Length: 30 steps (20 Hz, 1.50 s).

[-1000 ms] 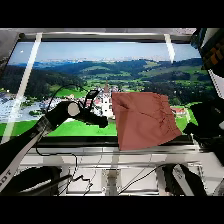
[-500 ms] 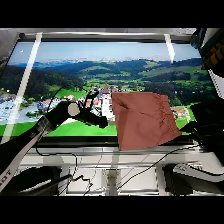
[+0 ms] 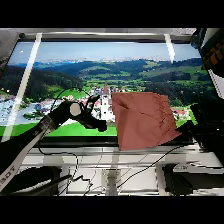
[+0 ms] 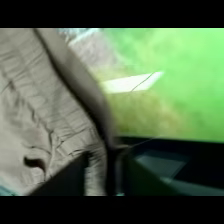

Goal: Fold the clothes and pants, and hang the long-sleeved shirts on hangers.

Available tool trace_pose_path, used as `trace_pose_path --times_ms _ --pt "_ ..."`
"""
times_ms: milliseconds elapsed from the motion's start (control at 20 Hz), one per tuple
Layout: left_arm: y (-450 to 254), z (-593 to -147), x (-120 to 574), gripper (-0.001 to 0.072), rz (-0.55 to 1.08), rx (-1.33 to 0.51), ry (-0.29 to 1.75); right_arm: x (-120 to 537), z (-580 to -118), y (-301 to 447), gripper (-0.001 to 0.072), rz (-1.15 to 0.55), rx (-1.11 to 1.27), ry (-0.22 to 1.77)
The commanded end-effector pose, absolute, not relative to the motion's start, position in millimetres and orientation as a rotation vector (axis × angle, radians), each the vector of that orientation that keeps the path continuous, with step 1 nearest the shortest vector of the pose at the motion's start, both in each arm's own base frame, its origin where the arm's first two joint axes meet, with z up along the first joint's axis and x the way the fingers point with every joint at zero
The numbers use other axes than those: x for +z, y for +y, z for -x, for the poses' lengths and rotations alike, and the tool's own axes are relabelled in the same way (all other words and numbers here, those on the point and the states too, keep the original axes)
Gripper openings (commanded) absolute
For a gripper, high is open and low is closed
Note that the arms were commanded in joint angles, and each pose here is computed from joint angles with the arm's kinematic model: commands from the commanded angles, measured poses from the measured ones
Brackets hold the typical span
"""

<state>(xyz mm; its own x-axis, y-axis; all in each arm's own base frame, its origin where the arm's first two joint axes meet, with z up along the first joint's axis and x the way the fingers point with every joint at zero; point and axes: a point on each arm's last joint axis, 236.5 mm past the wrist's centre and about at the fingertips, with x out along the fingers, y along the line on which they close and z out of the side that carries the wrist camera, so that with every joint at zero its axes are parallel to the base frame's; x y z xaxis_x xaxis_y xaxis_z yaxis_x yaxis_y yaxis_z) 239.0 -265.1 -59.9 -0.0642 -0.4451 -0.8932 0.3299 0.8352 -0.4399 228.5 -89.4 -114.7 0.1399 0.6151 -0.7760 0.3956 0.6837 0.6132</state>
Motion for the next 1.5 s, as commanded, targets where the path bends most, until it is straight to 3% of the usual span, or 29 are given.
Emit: trace_pose_path --times_ms 0,50,250,400,500,700,1050,1100,1250,1350,1450 --pt "-270.8 -228.6 -69.3 0.0403 0.128 -0.652 1.573 -113.9 -243.5 -77.7 0.0070 -0.878 0.246 1.443" --pt "-273.8 -227.8 -68.0 0.0403 0.123 -0.680 1.564 -114.0 -245.2 -73.5 0.0018 -0.865 0.258 1.450" --pt "-274.1 -219.1 -68.6 0.0405 0.122 -0.706 1.589 -109.1 -255.0 -50.2 0.0017 -0.838 0.326 1.465" --pt "-293.0 -197.7 -69.6 0.0405 0.244 -0.800 1.612 -103.1 -262.9 -33.6 0.0017 -0.847 0.373 1.459" --pt "-291.3 -189.5 -83.3 0.0480 0.313 -0.756 1.634 -98.9 -270.0 -23.9 0.0017 -0.862 0.395 1.445" --pt "-305.4 -179.2 -83.5 0.0499 0.457 -0.791 1.625 -93.8 -276.9 -8.2 0.0017 -0.866 0.437 1.440" --pt "-319.5 -157.9 -116.5 0.0496 0.426 -0.764 1.701 -79.7 -277.4 21.4 0.0017 -0.883 0.543 1.458" --pt "-322.5 -162.2 -116.4 0.0460 0.452 -0.752 1.689 -77.8 -275.6 23.2 0.0017 -0.889 0.555 1.463" --pt "-321.5 -187.4 -113.5 0.0145 0.486 -0.717 1.620 -72.8 -270.9 26.9 0.0017 -0.901 0.584 1.477" --pt "-316.3 -202.3 -107.2 0.0007 0.510 -0.709 1.588 -68.7 -269.0 29.9 0.0016 -0.914 0.604 1.480" --pt "-308.1 -216.4 -95.3 0.0008 0.504 -0.744 1.530 -62.7 -271.4 31.5 0.0017 -0.918 0.612 1.461"
